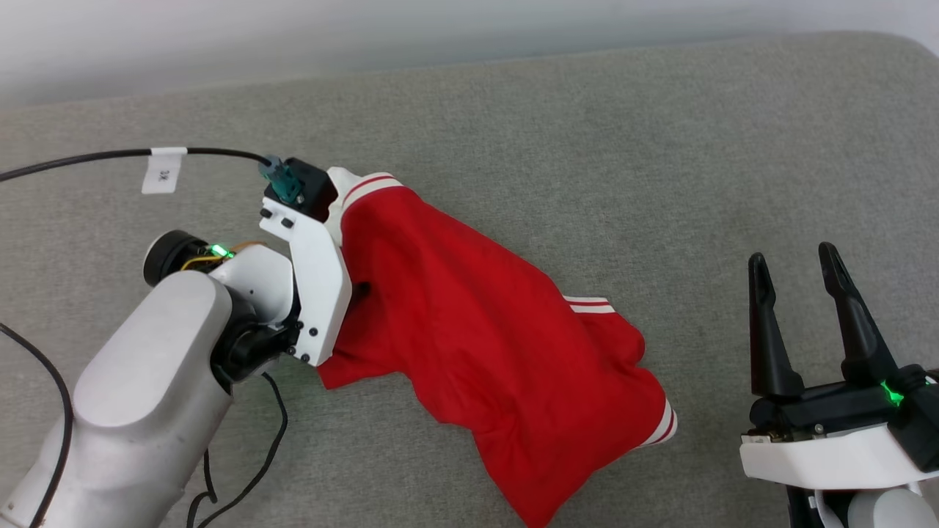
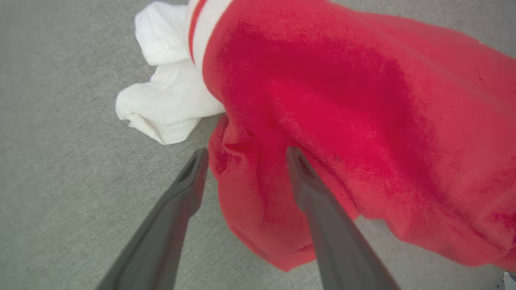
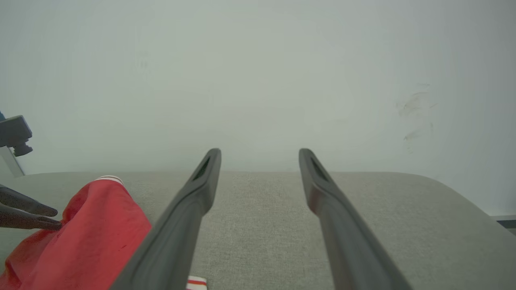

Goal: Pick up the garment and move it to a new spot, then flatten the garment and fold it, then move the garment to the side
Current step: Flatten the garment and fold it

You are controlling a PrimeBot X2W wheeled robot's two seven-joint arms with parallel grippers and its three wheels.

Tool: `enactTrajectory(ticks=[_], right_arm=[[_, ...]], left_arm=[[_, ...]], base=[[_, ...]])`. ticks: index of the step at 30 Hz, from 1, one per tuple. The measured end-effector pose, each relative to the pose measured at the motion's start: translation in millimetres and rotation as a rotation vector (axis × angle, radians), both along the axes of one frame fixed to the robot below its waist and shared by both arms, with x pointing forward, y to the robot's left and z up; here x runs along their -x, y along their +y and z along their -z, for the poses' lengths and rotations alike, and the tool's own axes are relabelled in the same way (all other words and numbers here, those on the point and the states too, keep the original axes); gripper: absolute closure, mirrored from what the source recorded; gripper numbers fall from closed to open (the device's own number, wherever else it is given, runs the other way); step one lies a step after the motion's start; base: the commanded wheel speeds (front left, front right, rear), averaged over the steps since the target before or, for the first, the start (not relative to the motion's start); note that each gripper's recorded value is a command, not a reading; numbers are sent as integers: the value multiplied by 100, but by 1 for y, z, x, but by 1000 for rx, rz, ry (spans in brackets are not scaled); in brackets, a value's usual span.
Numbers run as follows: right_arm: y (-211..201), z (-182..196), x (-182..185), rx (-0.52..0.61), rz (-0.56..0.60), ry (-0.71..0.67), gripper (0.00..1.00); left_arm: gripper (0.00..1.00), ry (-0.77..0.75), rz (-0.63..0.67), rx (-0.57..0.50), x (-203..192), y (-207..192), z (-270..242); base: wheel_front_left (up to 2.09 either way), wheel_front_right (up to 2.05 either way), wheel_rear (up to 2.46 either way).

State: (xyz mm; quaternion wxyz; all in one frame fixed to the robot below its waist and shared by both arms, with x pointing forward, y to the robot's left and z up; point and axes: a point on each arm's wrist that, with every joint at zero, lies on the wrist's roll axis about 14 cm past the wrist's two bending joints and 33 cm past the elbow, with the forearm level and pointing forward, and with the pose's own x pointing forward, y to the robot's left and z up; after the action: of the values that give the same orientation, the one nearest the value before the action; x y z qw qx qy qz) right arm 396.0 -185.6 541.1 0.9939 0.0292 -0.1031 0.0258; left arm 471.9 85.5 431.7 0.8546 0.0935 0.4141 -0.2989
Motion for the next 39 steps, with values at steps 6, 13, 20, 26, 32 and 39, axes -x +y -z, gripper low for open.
enactTrajectory(ticks=[6,13,20,26,32,39], right_arm=[[-6,9,0,0,18,28,0],[0,8,-3,-1,0,22,0],[9,0,3,-3,-26,1,0],[25,-3,9,-4,-75,-8,0],[45,-12,10,-6,-137,-33,0],[59,-18,14,0,-178,-49,0]], left_arm=[[53,115,8,-24,12,-1,37],[100,46,-23,39,14,3,32],[100,-168,-110,175,21,16,-17],[100,-148,-193,198,83,41,-15],[100,-23,-242,185,160,49,13],[41,106,-231,164,220,37,44]], base=[[0,0,0],[0,0,0],[0,0,0],[0,0,0],[0,0,0],[0,0,0]])
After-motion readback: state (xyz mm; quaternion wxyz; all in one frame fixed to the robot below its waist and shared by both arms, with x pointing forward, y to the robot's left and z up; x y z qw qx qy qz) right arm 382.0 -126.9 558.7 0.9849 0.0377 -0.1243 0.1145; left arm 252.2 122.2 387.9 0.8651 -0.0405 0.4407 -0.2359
